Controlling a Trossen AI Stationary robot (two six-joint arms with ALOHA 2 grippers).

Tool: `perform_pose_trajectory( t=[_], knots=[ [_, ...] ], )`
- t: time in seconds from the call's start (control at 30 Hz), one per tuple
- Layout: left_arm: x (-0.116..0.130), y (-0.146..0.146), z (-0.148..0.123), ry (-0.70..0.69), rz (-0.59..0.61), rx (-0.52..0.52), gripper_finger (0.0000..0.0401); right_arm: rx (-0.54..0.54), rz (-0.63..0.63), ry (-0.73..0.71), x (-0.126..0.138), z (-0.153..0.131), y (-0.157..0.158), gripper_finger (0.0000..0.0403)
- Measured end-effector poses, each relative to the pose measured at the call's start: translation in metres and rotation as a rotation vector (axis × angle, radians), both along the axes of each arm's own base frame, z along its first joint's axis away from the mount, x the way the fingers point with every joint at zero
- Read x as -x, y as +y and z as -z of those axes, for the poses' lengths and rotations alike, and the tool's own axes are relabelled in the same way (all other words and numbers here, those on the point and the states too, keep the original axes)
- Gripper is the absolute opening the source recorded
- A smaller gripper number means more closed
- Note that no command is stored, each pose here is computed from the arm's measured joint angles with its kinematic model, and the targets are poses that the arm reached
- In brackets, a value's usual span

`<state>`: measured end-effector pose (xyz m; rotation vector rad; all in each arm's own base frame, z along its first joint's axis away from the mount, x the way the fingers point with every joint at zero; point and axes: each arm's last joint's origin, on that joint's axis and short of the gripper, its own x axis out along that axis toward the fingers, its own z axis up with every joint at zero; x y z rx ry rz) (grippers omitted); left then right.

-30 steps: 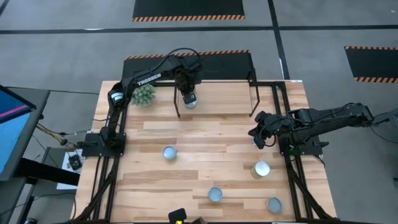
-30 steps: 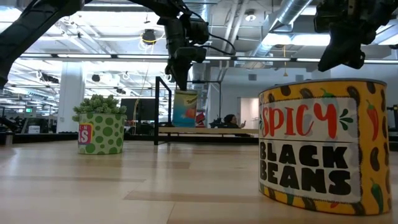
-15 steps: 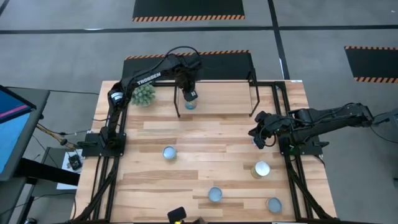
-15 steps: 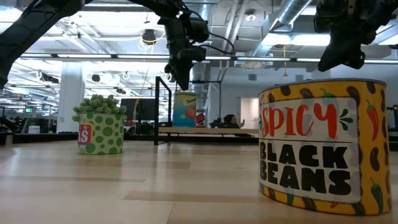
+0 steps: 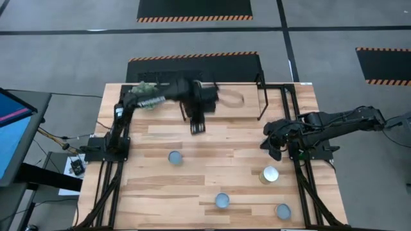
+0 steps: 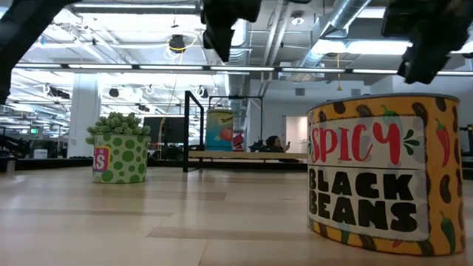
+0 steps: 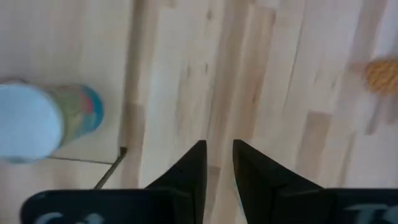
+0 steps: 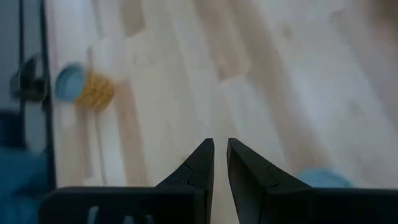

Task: Pick and place cans onto a shelf
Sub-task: Put the canned carrots on the shelf

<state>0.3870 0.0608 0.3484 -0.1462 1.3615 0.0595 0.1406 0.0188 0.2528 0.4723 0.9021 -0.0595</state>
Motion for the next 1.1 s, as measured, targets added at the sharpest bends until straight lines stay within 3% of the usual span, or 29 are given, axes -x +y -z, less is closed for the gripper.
perform_pose_trajectory(
  t=[0.17,0.4,0.53,0.73,0.9,1.1],
  knots=[
    [0.001,-0.050,0.021,0.109,0.119,-0.073,0.0065,0.009,-0.050,0.068,0.003,0.004,0.006,0.0070],
    [0.040,-0.090,0.040,0.182,0.080,-0.088,0.0065,0.067,-0.105,0.062,-0.008,-0.026,0.033,0.0070],
    [0.071,-0.111,0.041,0.072,-0.017,-0.103,0.0065,0.104,-0.093,0.174,-0.013,-0.034,0.051,0.0070],
    [0.109,-0.136,0.045,-0.128,-0.151,-0.116,0.0065,0.168,-0.039,0.420,-0.012,-0.018,0.073,0.0070],
    [0.129,-0.150,0.054,-0.177,-0.245,-0.129,0.0065,0.127,-0.024,0.464,-0.016,-0.009,0.090,0.0070],
    [0.138,-0.159,0.066,-0.158,-0.265,-0.152,0.0065,0.091,-0.091,0.460,-0.015,-0.009,0.098,0.0093]
  ],
)
